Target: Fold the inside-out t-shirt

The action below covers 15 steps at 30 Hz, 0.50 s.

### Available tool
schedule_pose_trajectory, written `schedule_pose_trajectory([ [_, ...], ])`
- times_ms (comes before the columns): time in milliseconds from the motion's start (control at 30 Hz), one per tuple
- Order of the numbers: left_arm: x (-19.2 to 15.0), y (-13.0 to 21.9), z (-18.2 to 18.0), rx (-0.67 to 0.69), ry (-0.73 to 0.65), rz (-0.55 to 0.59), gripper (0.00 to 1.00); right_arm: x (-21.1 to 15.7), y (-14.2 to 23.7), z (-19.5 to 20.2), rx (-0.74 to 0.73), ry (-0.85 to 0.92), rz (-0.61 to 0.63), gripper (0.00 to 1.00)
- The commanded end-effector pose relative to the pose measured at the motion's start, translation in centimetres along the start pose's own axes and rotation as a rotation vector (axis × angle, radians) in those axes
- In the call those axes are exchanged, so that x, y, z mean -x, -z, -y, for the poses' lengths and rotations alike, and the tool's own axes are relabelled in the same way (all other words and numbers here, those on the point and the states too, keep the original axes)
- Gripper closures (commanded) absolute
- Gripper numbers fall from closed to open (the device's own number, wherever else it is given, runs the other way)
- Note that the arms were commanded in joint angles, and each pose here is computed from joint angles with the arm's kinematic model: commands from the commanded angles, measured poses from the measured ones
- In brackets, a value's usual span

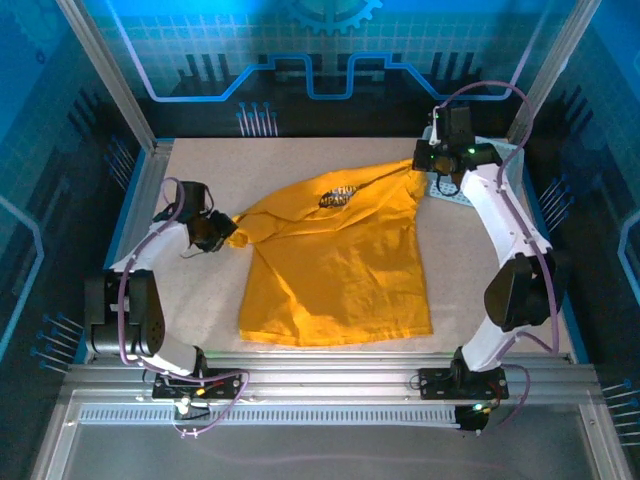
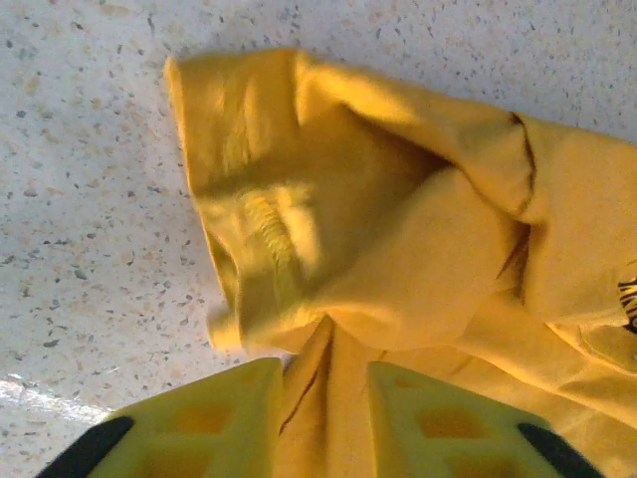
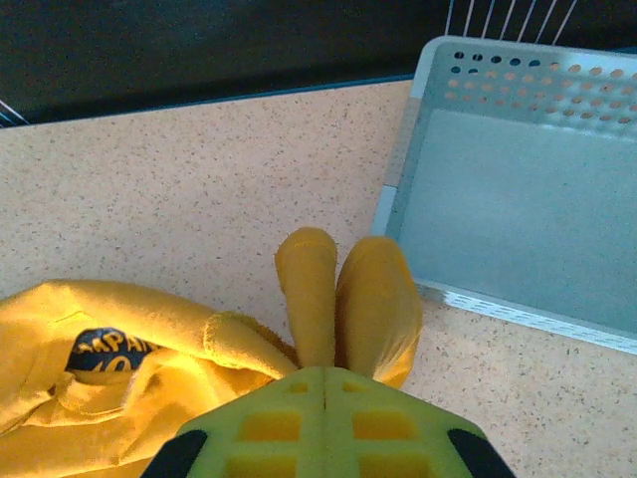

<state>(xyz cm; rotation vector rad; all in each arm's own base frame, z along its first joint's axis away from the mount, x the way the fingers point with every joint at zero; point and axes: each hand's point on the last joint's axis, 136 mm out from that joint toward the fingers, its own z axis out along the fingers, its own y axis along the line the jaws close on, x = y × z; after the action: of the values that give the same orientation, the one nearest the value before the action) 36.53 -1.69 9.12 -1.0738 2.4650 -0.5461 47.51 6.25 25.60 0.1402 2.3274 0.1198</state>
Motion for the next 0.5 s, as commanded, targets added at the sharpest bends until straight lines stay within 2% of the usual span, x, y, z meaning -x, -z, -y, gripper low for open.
schedule_pose_trajectory([
  [0,1.6,2.2,1.6,0.040,-0.119,0.098,0.47,-0.1,-0.5,-0.1,0.036,-0.027,0.015,1.00],
  [67,0.9,3.3,3.2,0.097,-0.242,0.145,0.42,-0.6,-0.5,-0.4,0.056,-0.031,0.015,1.00],
  [133,-0.6,3.7,6.2,0.072,-0.389,0.173,0.35,-1.0,-0.5,-0.4,0.064,-0.030,0.012,1.00],
  [233,-3.1,2.2,9.7,0.036,-0.542,0.132,0.28,-1.2,-0.8,-0.3,0.059,-0.027,0.006,1.00],
  [333,-4.0,-1.0,10.8,0.102,-0.623,0.081,0.23,-1.3,-1.1,-0.4,0.062,-0.030,0.000,1.00],
  [467,-2.1,-4.3,9.4,0.272,-0.640,0.103,0.19,-0.9,-1.5,-0.5,0.066,-0.030,0.006,1.00],
])
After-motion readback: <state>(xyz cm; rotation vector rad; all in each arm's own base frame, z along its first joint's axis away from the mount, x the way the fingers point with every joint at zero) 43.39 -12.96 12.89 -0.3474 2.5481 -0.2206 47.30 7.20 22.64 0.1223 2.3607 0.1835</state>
